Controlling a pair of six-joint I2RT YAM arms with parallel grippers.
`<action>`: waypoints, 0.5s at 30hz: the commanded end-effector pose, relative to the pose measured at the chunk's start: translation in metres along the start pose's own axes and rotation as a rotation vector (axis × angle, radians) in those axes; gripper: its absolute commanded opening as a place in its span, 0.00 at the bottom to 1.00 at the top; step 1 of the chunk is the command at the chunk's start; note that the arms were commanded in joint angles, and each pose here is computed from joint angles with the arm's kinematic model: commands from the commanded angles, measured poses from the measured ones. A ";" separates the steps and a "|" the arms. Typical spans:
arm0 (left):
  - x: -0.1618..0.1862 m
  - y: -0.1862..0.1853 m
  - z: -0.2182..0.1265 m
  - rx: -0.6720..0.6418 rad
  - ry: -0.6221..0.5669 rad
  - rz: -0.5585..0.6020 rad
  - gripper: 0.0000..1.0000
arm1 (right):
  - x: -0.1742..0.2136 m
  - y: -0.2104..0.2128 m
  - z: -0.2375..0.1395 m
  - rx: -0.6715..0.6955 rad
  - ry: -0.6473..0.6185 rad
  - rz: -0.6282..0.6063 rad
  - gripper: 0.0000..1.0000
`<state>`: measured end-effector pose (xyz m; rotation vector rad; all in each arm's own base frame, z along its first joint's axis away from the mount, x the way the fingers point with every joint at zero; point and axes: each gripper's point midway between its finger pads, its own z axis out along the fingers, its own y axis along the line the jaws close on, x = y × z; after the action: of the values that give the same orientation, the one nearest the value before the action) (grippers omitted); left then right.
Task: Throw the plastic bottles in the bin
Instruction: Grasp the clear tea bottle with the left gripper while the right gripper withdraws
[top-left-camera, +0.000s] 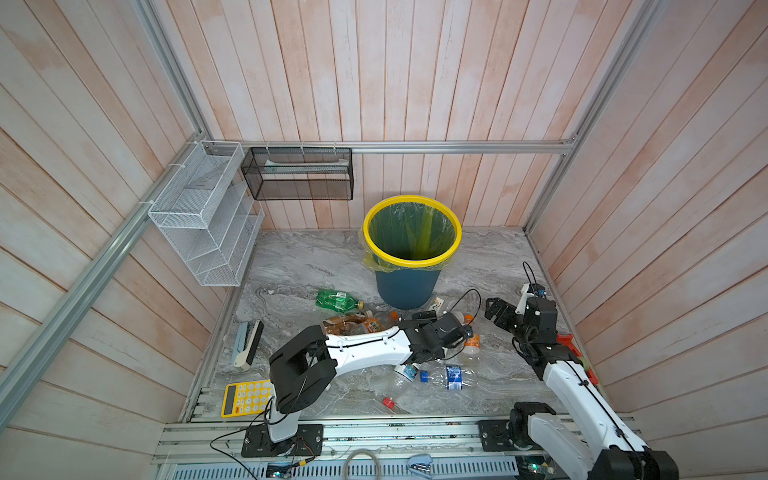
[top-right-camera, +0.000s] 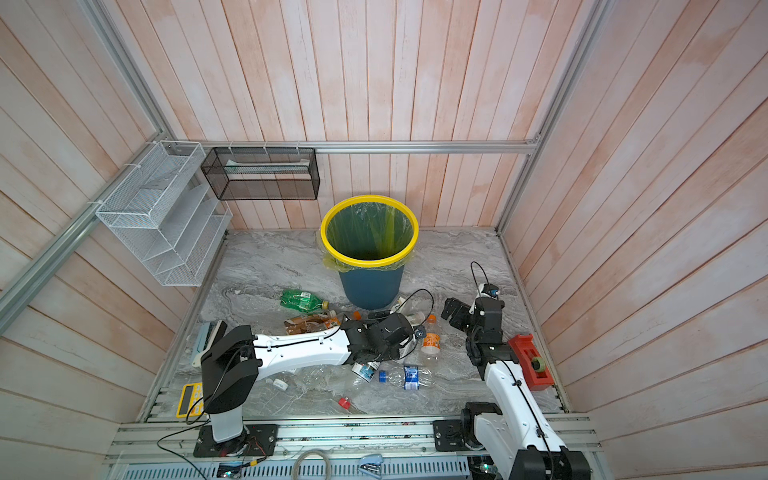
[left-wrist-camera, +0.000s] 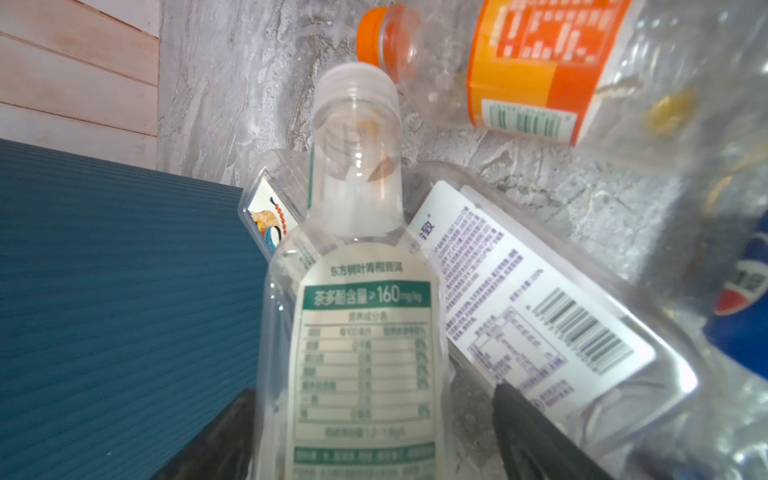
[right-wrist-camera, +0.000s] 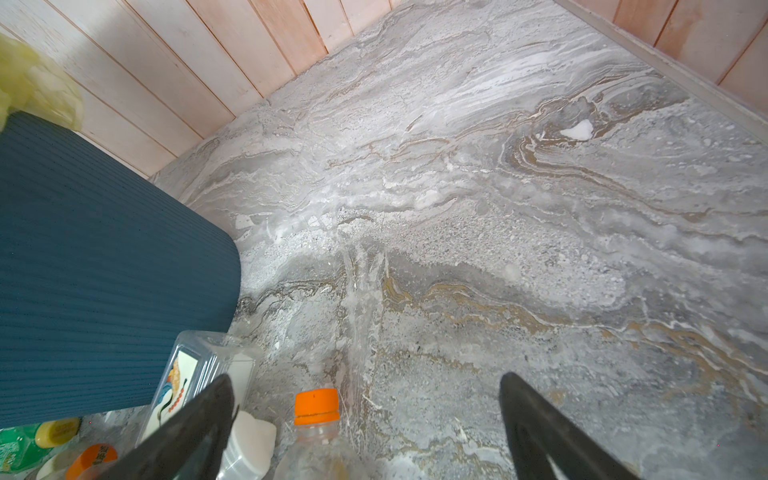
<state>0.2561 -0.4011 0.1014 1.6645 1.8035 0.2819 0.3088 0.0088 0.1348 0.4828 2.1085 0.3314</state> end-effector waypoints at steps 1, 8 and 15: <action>-0.001 0.000 0.005 0.022 0.013 0.003 0.88 | 0.001 -0.002 0.001 -0.001 -0.003 -0.011 0.99; -0.003 0.000 0.008 0.026 0.015 0.001 0.76 | 0.000 -0.002 0.000 -0.004 -0.006 -0.006 0.99; -0.006 0.005 0.005 0.017 0.003 -0.009 0.62 | -0.001 -0.002 -0.002 -0.006 -0.015 -0.003 0.99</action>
<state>0.2602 -0.4008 0.0972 1.6786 1.8190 0.2929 0.3089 0.0067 0.1352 0.4889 2.1055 0.3280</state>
